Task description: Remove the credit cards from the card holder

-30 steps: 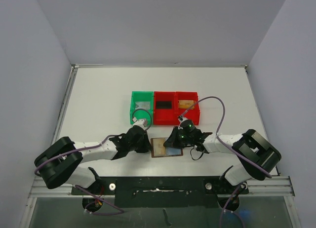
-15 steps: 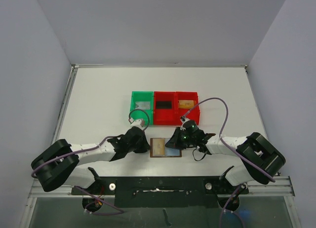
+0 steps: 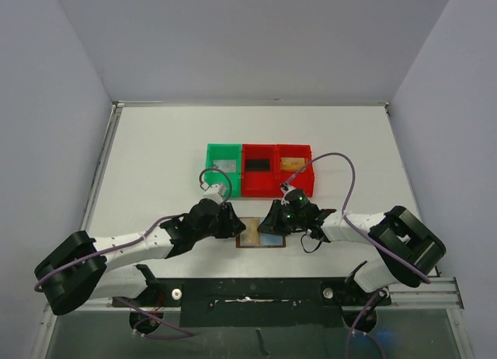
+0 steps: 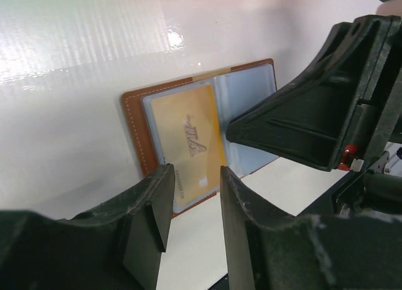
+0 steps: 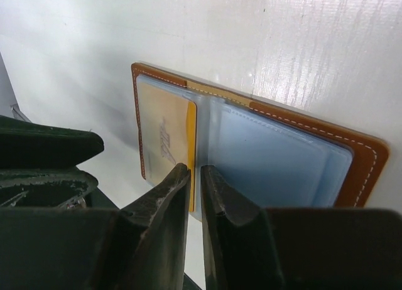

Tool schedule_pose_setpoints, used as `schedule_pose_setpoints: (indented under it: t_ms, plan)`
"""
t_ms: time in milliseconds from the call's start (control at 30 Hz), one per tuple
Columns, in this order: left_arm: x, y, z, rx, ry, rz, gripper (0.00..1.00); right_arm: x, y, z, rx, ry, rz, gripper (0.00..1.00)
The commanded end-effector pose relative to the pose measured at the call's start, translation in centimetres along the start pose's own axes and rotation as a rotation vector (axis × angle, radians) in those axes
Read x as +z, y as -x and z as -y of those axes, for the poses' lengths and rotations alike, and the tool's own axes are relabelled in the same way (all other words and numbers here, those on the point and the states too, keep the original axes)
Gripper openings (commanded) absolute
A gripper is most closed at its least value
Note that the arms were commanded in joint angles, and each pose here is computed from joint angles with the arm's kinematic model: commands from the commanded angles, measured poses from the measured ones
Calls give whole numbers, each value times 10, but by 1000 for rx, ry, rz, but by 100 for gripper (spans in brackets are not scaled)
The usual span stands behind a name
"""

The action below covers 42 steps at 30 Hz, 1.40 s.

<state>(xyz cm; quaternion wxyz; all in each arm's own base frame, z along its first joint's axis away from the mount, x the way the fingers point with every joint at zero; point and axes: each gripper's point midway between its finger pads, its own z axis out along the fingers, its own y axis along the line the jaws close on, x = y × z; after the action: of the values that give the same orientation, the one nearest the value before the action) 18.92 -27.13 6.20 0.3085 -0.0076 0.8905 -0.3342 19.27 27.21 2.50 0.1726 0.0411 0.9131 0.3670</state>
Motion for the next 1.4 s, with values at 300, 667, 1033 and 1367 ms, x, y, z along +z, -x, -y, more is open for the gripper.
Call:
schedule_pose_setpoints:
  t_ms: [300, 667, 1033, 1367]
  plan:
    - [30, -25, 0, 47, 29, -139, 8, 9, 5, -11, -10, 12, 5, 23]
    - [31, -28, -8, 50, 56, -144, 0, 5, 4, -29, -50, 81, 7, 0]
    - [29, -27, -19, 61, 110, -135, 0, -7, 8, -12, -39, 48, 24, 0]
    - [26, -26, -18, 67, 89, -120, 0, -6, 9, -3, -38, 7, 19, 20]
